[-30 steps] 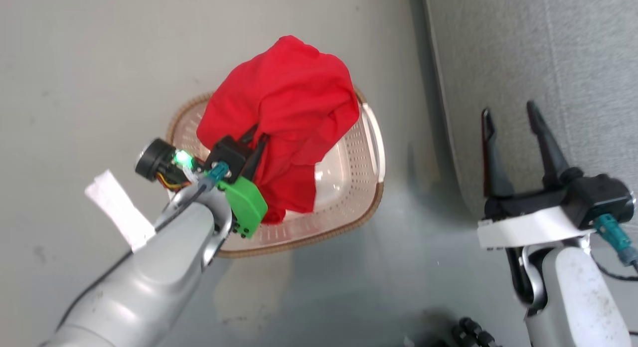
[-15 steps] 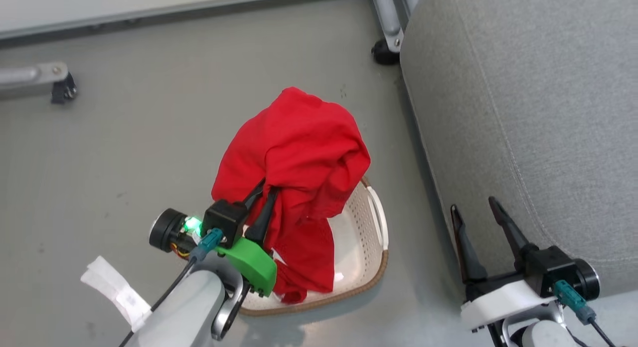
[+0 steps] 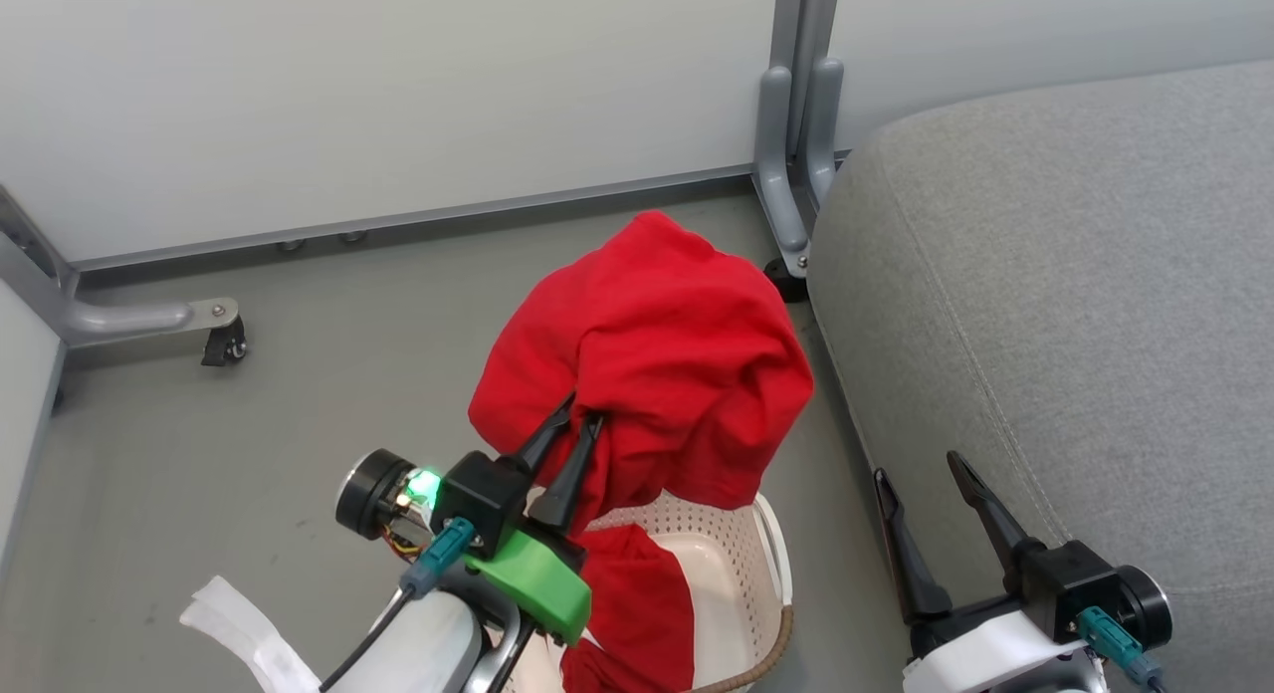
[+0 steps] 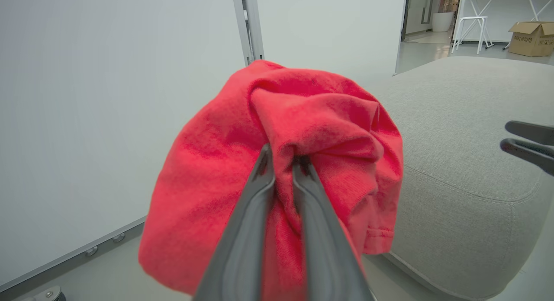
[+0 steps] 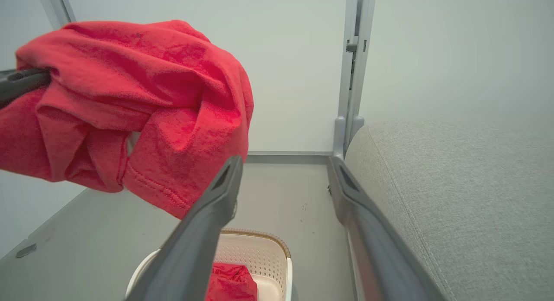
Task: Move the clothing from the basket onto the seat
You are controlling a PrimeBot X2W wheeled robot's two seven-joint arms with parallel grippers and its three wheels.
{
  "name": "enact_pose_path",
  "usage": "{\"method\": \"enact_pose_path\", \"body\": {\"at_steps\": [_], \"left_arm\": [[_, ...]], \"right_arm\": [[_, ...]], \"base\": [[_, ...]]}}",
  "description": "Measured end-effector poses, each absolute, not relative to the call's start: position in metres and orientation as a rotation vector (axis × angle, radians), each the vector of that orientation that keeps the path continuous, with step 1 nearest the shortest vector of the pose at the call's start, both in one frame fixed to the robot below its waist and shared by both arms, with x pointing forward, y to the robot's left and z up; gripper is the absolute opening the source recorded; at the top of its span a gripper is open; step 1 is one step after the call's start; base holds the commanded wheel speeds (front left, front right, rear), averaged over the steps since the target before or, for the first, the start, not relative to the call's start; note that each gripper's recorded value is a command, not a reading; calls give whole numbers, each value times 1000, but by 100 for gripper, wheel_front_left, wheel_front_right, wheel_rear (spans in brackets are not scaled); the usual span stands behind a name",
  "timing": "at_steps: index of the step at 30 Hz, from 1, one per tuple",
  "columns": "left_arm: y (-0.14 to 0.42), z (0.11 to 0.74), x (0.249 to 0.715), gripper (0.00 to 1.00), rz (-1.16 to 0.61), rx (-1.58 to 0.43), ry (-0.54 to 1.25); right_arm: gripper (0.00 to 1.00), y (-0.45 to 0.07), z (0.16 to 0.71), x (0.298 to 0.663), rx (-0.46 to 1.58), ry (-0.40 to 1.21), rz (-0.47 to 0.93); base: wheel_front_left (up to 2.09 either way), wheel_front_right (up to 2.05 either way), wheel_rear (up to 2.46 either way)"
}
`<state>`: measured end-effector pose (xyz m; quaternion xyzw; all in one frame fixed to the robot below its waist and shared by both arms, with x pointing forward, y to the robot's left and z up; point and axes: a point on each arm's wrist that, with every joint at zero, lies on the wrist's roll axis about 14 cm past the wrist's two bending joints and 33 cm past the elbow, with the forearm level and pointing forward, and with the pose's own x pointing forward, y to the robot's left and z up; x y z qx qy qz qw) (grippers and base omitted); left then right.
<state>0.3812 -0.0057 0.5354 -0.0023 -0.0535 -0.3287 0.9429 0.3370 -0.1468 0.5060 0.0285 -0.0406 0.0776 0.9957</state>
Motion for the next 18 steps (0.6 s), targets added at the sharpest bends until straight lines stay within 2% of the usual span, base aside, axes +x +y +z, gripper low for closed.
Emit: {"method": "enact_pose_path", "body": {"at_steps": [13,18], "left_arm": [[-26,559,347,0,-766,-11,-174],[-35,562,336,0,-797,-13,-184]], "right_arm": [[100,-111,533,344,100,-162,273],[100,-119,531,350,77,-153,258]], "base": [[0,0,0],[0,0,0]]}}
